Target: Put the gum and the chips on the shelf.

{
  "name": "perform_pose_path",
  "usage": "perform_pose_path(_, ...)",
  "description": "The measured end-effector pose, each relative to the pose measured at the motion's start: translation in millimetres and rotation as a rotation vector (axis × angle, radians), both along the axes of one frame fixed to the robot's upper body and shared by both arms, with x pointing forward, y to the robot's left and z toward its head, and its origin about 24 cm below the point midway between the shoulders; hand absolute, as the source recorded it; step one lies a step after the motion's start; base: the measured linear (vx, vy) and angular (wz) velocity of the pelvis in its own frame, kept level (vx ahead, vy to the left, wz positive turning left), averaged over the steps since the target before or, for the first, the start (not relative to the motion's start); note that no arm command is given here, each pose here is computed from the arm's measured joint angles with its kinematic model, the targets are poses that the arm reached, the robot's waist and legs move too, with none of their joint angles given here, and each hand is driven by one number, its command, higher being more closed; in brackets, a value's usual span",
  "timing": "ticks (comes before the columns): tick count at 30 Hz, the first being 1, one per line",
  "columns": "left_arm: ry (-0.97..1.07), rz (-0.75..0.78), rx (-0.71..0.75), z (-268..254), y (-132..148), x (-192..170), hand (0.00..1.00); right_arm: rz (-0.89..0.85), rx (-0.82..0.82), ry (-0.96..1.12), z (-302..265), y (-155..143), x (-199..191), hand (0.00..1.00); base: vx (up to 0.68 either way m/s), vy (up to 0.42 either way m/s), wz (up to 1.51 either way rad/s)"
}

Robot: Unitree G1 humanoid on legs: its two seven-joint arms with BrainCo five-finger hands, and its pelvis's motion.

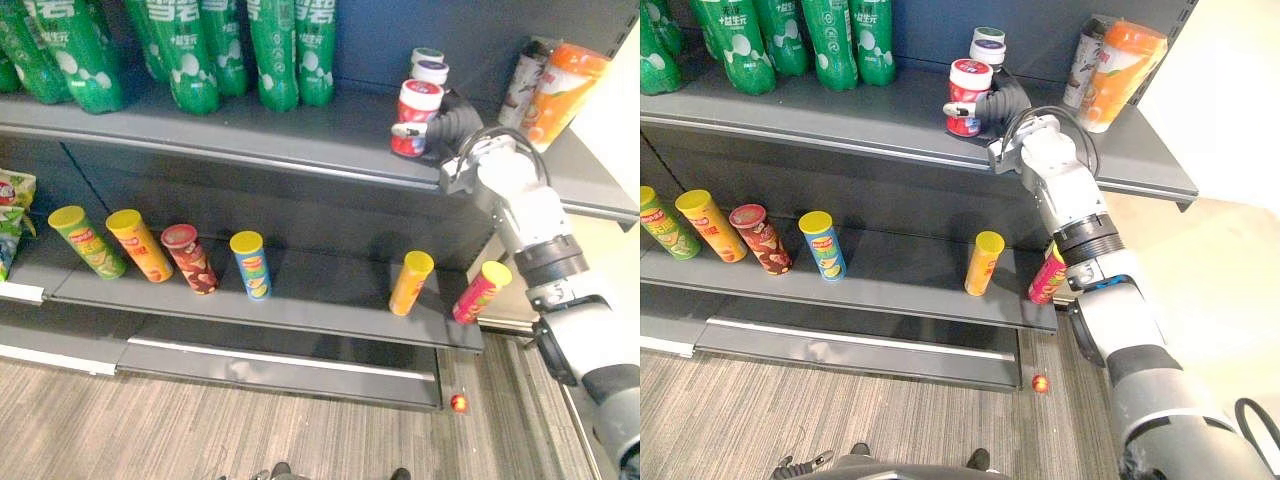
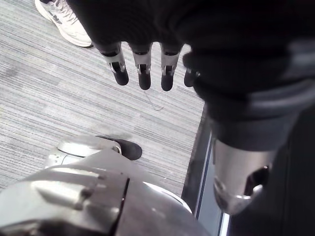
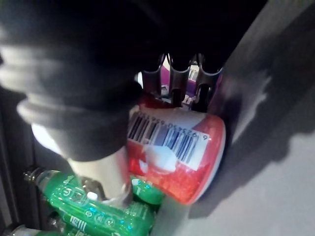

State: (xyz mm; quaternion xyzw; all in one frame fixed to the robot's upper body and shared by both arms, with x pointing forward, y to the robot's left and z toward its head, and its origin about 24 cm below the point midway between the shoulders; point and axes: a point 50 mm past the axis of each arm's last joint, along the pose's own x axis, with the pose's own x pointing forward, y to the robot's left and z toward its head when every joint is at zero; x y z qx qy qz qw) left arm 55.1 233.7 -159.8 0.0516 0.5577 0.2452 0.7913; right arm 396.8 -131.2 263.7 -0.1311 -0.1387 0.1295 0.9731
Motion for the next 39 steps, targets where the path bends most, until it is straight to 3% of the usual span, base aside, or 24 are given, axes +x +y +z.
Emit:
perform_pose_path(7, -0.002, -0.004, -0.005, 0.0, -0.1, 0.4, 0.0, 0.009, -0.008, -0.01, 1.8, -2.5, -0.4, 1.0, 0.0, 0.001, 0.01)
perform_pose_path(8, -0.002, -0.004, -0.005, 0.0, -0.1, 0.5, 0.0, 0.01, -0.008, -0.012, 1.9, -2.5, -0.5, 0.0, 0.0, 0.0, 0.0)
perform_pose_path(39, -0.002, -0.028, -0.003, 0.2, -0.6, 2.0, 0.0, 0.047, 0.005, -0.12, 17.1, -9.7, -12.2, 0.0, 0.0, 0.003, -0.04)
